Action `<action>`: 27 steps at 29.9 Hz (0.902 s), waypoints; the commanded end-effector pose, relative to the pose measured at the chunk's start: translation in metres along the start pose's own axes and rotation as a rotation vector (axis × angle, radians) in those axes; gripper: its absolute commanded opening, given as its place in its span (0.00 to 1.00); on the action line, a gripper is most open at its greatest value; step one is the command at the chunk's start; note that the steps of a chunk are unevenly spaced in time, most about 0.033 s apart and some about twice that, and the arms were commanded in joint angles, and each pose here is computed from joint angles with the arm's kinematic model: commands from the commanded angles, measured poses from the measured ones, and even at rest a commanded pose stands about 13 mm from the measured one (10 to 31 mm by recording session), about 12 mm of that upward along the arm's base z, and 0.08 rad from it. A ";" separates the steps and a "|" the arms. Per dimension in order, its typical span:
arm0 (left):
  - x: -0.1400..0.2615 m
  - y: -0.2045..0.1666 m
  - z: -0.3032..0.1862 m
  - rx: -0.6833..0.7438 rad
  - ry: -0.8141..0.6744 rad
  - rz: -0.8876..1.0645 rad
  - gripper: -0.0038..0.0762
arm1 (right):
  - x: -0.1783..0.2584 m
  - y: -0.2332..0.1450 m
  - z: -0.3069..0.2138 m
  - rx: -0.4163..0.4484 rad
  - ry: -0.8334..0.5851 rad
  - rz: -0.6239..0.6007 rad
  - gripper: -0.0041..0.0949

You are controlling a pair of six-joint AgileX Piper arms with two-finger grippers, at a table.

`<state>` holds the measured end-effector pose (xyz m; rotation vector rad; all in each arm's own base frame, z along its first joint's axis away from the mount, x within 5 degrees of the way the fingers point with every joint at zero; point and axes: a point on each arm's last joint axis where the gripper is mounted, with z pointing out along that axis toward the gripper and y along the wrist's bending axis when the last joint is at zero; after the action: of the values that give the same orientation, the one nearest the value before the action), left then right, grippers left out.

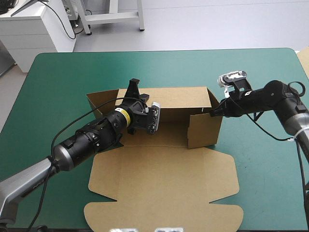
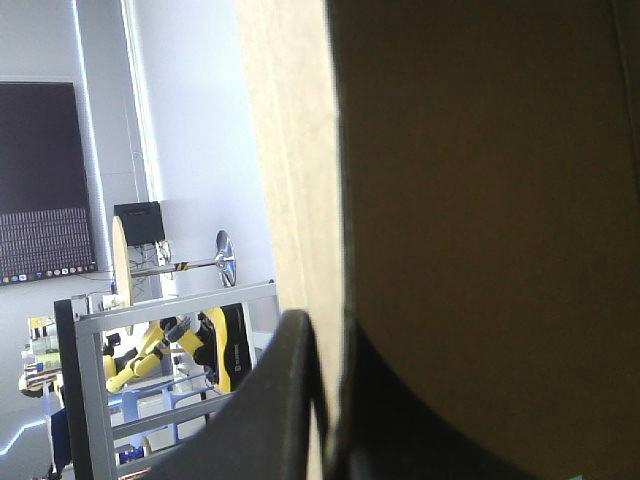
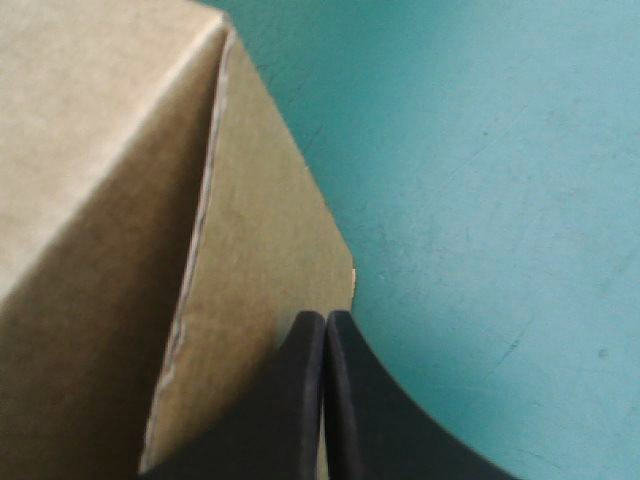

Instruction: Fold the box

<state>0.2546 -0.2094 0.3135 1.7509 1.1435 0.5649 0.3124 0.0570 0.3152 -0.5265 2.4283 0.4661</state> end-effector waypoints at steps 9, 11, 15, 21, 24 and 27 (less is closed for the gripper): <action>0.000 -0.004 -0.001 0.037 0.025 -0.051 0.04 | 0.032 0.022 -0.011 -0.083 -0.144 -0.194 0.02; 0.000 -0.004 -0.001 0.037 0.025 -0.051 0.04 | 0.034 0.025 -0.017 -0.076 -0.152 -0.236 0.02; 0.000 -0.004 -0.001 0.037 0.025 -0.049 0.04 | 0.034 0.029 -0.025 -0.069 -0.171 -0.292 0.02; 0.000 -0.004 -0.001 0.037 0.025 -0.049 0.04 | 0.035 0.030 -0.024 -0.081 -0.154 -0.259 0.03; 0.000 -0.004 -0.001 0.037 0.025 -0.049 0.04 | 0.039 0.030 -0.023 -0.093 -0.110 -0.311 0.13; 0.000 -0.004 -0.001 0.037 0.025 -0.049 0.04 | 0.045 0.030 -0.023 -0.103 -0.048 -0.352 0.30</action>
<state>0.2546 -0.2094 0.3135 1.7509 1.1435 0.5649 0.2596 0.0619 0.2977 -0.9109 2.2469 0.4553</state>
